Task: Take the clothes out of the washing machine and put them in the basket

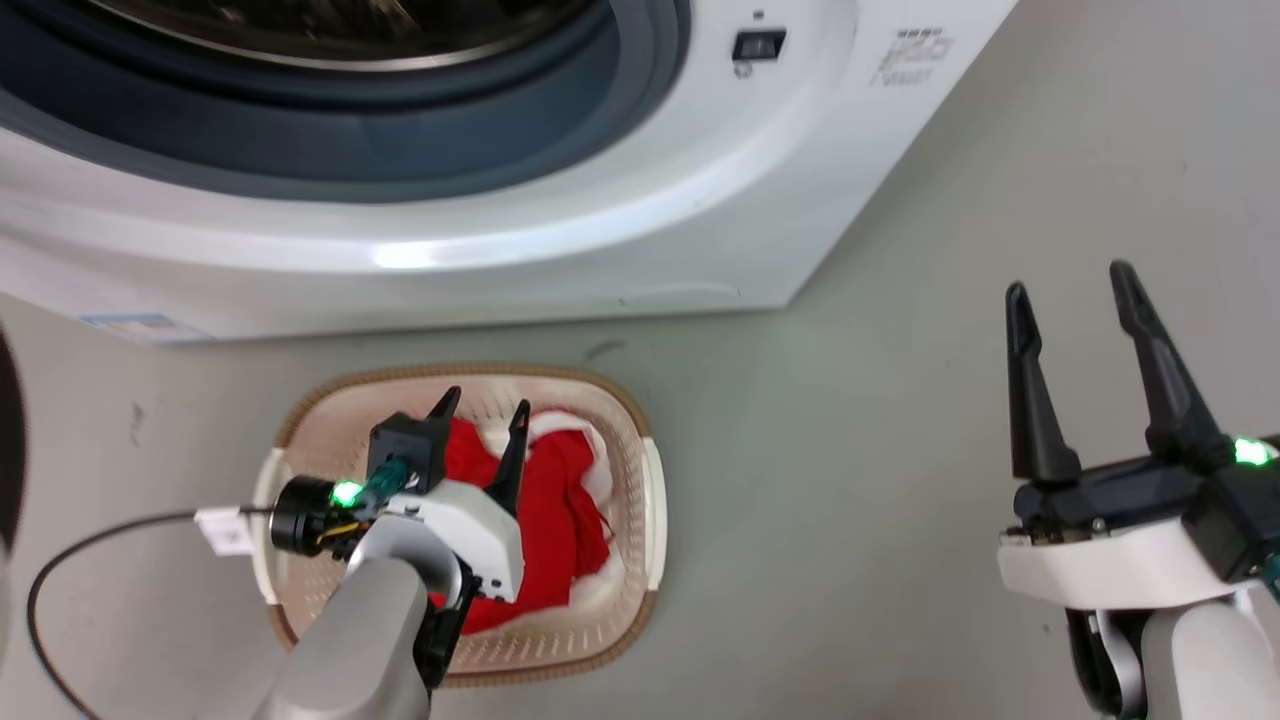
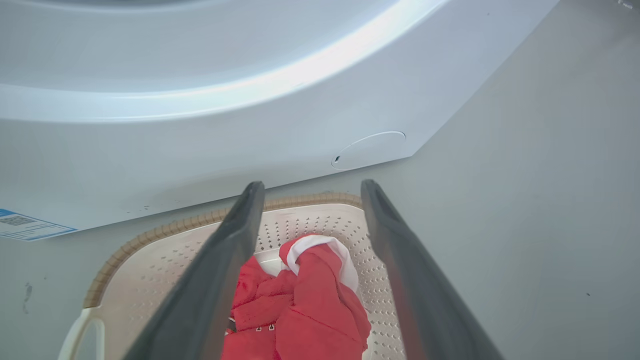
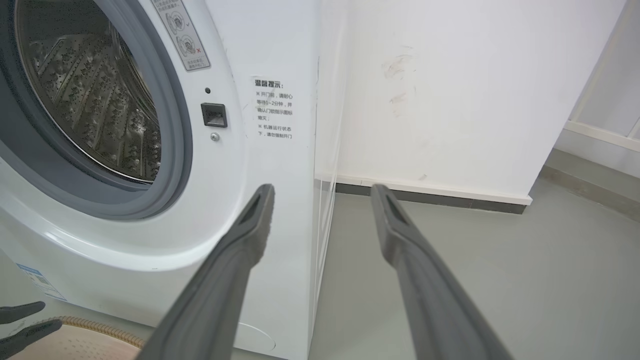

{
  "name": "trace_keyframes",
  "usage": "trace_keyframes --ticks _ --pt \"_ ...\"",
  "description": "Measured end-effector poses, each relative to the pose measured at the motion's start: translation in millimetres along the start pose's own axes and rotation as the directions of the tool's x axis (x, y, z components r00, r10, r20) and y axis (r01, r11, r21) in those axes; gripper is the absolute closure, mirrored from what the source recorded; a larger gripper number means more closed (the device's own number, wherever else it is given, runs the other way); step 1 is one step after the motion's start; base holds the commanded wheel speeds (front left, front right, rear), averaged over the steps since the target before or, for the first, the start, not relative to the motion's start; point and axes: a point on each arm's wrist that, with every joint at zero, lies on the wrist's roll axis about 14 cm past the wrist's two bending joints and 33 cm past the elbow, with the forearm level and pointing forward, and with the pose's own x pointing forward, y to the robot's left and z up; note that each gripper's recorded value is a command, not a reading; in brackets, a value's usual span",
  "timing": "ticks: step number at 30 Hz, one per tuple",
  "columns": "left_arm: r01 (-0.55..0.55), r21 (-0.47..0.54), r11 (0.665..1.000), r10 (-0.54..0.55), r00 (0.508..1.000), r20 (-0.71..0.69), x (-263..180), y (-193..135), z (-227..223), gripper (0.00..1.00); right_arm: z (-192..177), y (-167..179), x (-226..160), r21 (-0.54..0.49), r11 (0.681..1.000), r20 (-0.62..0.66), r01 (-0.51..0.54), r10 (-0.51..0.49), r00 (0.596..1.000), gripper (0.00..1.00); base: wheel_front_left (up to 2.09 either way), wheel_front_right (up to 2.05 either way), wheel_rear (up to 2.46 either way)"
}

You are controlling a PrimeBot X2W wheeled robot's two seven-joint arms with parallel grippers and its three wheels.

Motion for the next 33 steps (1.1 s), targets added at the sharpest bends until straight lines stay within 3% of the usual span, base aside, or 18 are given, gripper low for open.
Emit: trace_keyframes --ticks 7,16,24,33 --pt "-0.108 -0.03 0.994 0.112 0.966 0.234 -49.2 12.4 66.2 0.0 30.4 6.0 -20.2 0.002 1.0 0.057 -0.009 0.009 0.998 0.0 0.0 0.0 0.0" --pt "-0.243 -0.071 0.967 0.248 0.855 0.455 -119.2 25.1 124.4 0.0 56.4 15.6 -43.8 0.006 1.0 0.11 -0.029 0.028 0.994 0.0 0.0 0.0 0.0" --pt "-0.326 -0.088 0.941 0.313 0.747 0.587 -177.4 29.2 155.4 0.0 69.6 20.6 -66.0 0.008 0.999 0.136 -0.038 0.036 0.99 0.0 0.0 0.0 0.0" --pt "-0.389 -0.071 0.919 0.346 0.704 0.62 -211.8 27.5 153.2 0.0 74.2 21.1 -84.7 0.016 0.999 0.144 -0.034 0.031 0.989 0.0 0.0 0.0 0.0"
